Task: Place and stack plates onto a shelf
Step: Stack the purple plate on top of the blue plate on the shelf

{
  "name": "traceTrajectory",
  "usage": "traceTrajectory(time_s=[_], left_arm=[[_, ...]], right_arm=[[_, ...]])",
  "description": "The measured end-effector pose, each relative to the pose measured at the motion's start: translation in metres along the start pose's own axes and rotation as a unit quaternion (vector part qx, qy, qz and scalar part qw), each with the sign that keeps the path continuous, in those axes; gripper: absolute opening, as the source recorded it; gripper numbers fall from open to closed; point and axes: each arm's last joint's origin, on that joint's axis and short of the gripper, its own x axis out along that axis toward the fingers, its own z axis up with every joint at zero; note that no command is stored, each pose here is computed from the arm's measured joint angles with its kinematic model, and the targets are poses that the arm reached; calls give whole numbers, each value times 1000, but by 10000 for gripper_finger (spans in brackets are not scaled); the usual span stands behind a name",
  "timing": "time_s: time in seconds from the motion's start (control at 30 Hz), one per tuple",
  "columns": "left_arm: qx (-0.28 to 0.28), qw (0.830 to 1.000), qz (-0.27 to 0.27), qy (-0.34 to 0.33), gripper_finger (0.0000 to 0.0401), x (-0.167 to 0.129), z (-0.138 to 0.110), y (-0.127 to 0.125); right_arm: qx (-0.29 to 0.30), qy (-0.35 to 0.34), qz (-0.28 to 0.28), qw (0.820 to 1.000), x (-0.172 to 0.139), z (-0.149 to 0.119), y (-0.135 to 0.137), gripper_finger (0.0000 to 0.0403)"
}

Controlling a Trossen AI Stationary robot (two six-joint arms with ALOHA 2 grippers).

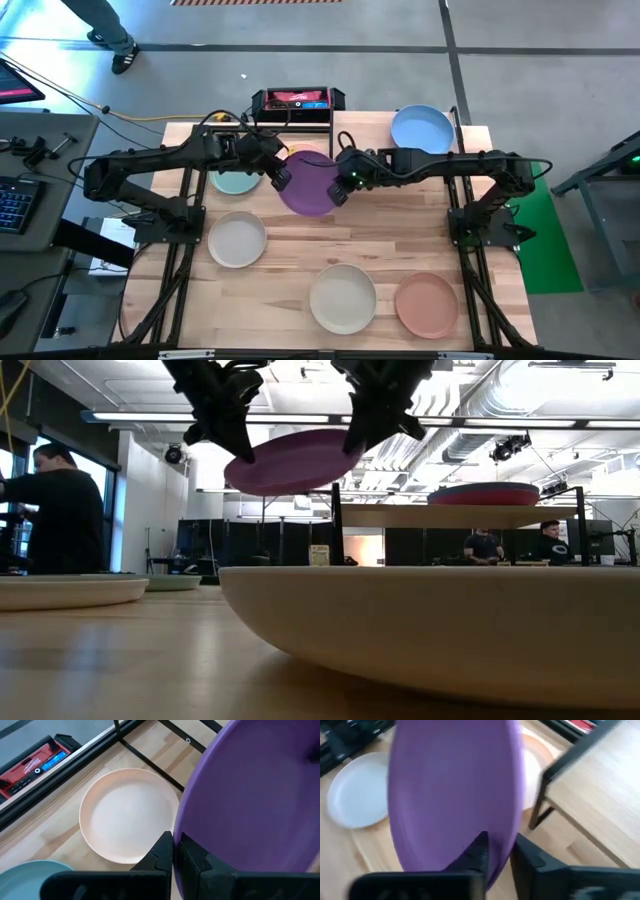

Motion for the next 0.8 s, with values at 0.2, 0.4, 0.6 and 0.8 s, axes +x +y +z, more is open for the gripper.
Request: traceTrajectory(time_s=[0.2, 0.4, 0.6, 0.8], left_arm=[[0, 1000, -1, -1, 4, 0, 0, 0], [1, 1000, -5, -2, 26, 0, 0, -1], [4, 1000, -15, 3, 46, 0, 0, -1], [33, 999, -38, 9, 75, 0, 0, -2]], right_arm=[[50, 6, -3, 999, 1, 0, -3, 10], [82, 12, 4, 997, 0, 0, -2, 2], [102, 15, 8, 995, 0, -2, 0, 1], [123, 26, 4, 992, 0, -4, -1, 0]])
